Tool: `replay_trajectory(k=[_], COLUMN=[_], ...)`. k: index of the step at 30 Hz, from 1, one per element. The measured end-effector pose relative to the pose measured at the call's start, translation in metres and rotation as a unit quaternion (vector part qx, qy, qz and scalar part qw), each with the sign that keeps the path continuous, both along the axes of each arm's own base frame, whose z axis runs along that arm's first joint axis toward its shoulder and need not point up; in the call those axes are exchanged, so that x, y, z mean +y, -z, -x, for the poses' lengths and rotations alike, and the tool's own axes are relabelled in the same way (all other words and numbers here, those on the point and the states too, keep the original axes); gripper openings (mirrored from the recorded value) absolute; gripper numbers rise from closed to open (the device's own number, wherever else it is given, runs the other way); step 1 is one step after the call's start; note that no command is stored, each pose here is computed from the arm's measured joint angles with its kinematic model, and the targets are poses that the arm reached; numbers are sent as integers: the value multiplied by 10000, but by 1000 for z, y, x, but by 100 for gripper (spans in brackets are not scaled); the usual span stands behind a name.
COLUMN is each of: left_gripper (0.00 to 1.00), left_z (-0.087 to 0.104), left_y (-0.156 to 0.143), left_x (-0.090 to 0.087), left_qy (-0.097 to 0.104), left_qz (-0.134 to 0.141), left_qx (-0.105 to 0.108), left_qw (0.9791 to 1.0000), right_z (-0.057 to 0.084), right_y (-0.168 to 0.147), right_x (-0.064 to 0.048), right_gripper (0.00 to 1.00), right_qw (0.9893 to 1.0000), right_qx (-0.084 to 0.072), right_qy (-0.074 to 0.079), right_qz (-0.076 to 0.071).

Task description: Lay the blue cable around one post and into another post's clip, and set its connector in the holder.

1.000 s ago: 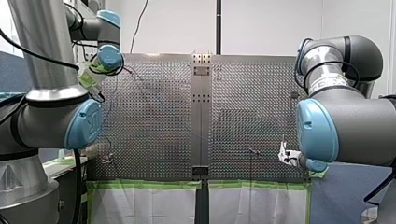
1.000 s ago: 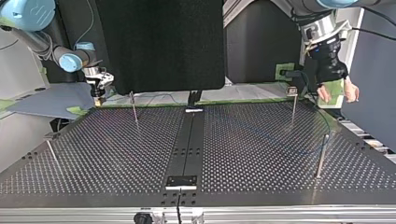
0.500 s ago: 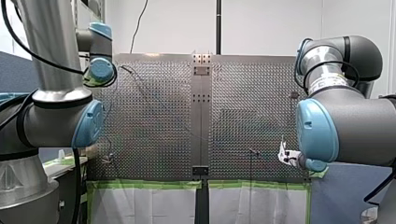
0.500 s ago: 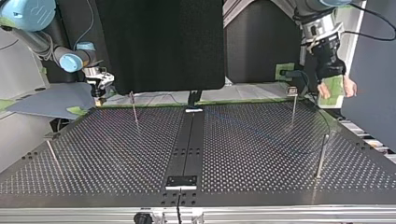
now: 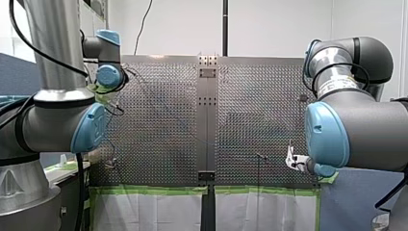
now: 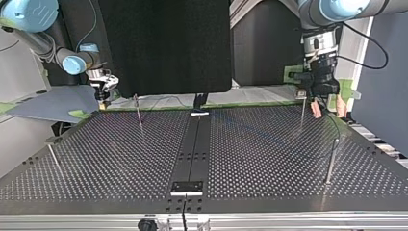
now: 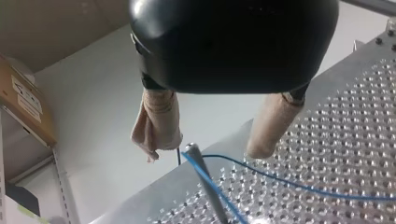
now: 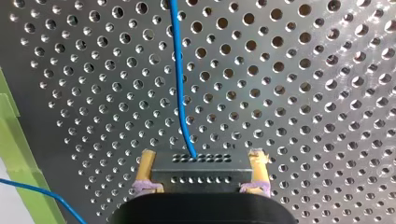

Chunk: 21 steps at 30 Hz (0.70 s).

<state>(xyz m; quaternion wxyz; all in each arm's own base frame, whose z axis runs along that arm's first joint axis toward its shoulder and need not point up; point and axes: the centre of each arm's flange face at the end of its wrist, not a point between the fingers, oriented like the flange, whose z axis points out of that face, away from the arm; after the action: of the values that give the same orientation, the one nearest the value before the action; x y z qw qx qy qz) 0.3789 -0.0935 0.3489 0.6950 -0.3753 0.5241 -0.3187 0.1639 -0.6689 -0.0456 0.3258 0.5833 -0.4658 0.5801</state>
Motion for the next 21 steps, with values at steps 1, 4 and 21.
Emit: replay_trajectory(k=[1, 4, 21], left_gripper=[100, 100, 100], left_z=[-2, -10, -19], left_y=[-1, 0, 8], left_x=[-1, -4, 0], left_qy=[43, 188, 73], left_qz=[27, 119, 426], left_qx=[-9, -7, 80], left_qw=[10000, 9998, 9990], right_z=[0, 0, 0], right_y=[0, 0, 0], right_x=[0, 0, 0], right_gripper=[9, 9, 9], right_qw=[10000, 10000, 10000], right_qx=[0, 2, -10], right_qy=[1, 4, 1], right_qz=[-1, -5, 16])
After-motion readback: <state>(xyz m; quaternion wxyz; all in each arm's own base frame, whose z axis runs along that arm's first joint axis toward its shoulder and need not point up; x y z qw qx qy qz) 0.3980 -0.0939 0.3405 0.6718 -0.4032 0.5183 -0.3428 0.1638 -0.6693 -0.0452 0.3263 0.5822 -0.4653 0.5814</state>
